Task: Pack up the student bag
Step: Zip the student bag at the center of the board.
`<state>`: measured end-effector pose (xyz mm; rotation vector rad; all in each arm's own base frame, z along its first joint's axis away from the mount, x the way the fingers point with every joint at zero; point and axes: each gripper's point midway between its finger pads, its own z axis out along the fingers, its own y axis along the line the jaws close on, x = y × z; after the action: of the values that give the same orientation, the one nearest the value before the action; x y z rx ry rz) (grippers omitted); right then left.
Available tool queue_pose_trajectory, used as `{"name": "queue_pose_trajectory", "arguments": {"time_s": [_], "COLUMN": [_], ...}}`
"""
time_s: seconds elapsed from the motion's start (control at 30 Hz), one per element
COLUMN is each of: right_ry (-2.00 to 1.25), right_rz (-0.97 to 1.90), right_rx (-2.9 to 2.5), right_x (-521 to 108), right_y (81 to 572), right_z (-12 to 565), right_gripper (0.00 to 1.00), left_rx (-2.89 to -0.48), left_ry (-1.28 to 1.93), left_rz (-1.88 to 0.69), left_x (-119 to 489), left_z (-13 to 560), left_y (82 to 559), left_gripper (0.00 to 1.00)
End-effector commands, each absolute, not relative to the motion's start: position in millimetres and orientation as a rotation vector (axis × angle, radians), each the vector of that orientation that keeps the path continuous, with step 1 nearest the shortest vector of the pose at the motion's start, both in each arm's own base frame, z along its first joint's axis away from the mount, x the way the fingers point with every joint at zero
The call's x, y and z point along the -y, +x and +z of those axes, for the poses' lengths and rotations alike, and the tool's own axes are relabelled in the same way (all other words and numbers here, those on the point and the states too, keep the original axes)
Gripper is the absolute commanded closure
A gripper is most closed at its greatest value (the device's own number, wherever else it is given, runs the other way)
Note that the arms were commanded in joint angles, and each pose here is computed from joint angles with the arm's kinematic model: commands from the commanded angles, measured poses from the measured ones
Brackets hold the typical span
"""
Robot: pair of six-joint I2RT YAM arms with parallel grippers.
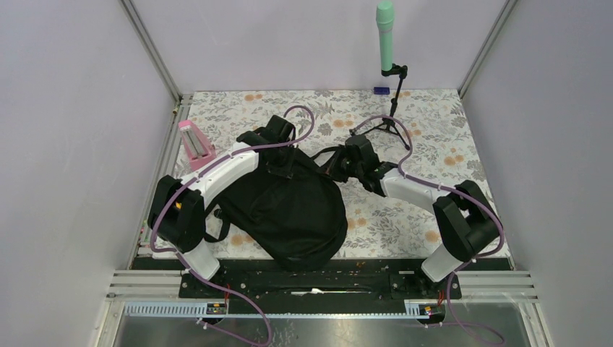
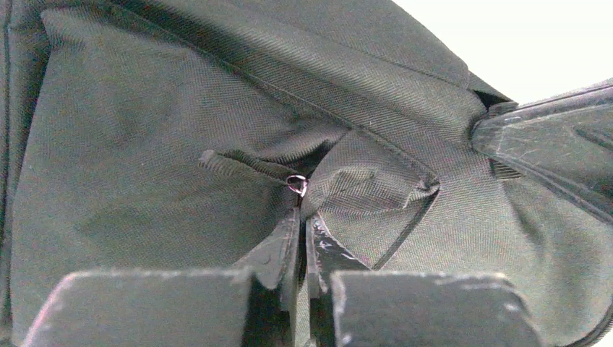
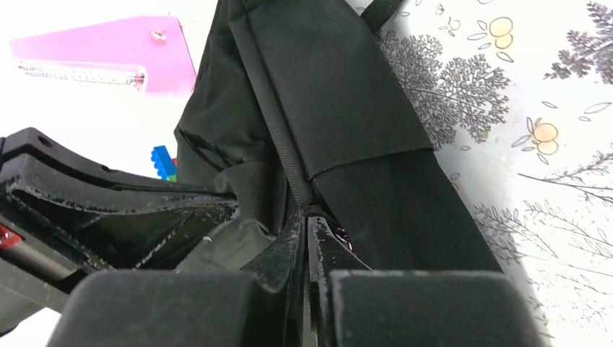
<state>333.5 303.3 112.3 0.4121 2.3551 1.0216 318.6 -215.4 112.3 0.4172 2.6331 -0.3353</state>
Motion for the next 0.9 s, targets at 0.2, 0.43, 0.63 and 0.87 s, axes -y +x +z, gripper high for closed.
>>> {"name": "queue_pose_trajectory", "arguments": {"time_s": [0.2, 0.43, 0.63, 0.87], "right_ry": [0.398, 0.385, 0.367, 0.345], "right_rz": [1.020, 1.061, 1.060, 1.046], "right_rx": [-2.360, -2.347, -2.327, -2.331], "right_x": [-276.8, -281.9, -277.7, -263.5], "right_y": [328.7, 330.2, 327.8, 312.3], "right_z": [121.2, 120.9, 122.3, 118.6], "right_gripper": [0.89, 1.00, 1.00, 1.00], "left_rx": [-2.612, -2.608, -2.606, -2.610], "left_ry": [0.348, 0.354, 0.349, 0.336], "left_rz": [-0.200, -0.213, -0.192, -0.155], "left_x": [178.9, 180.6, 178.0, 172.3], "left_z": [119.9, 120.6, 120.2, 118.6], "left_y": [330.3, 329.5, 331.0, 333.0], "left_gripper": [1.00, 1.00, 1.00, 1.00]}}
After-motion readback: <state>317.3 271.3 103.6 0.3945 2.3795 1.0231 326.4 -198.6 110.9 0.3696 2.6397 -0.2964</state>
